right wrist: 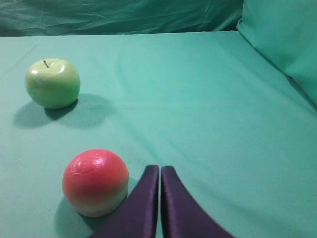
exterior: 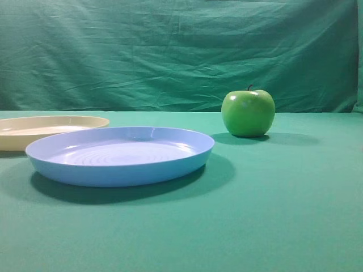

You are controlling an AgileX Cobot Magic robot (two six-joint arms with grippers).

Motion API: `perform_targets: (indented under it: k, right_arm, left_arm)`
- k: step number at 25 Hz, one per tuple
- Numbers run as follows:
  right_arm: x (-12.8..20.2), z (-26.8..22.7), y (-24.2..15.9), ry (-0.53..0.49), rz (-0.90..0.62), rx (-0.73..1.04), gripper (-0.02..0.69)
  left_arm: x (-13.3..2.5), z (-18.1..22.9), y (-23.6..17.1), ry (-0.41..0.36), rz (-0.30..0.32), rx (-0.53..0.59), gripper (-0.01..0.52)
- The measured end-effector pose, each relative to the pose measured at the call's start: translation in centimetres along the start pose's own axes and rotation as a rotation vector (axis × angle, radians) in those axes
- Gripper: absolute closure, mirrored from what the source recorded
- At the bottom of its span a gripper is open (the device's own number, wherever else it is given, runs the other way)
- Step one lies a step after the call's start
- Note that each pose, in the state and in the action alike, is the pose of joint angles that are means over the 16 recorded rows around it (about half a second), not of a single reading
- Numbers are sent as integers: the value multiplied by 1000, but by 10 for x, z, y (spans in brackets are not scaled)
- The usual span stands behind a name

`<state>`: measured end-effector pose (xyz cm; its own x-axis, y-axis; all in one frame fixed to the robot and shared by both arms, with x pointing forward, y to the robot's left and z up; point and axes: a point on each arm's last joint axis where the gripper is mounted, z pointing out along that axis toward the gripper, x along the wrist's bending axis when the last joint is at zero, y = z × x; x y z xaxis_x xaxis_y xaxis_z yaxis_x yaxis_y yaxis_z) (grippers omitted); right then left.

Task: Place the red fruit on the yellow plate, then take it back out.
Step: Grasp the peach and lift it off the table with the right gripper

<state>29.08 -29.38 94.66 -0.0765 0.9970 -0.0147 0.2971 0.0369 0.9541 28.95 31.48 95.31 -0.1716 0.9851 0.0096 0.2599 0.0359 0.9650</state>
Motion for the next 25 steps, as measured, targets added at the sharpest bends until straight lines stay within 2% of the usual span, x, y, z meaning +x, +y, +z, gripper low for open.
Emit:
perform_targets:
  k: [19,25]
  right_arm:
    - [0,0,0,-1,-2,-2,665]
    - [0,0,5,-1,16,-58,665]
  left_arm:
    - [0,0,0,0,0,0,514]
    - [0,0,0,0,0,0,514]
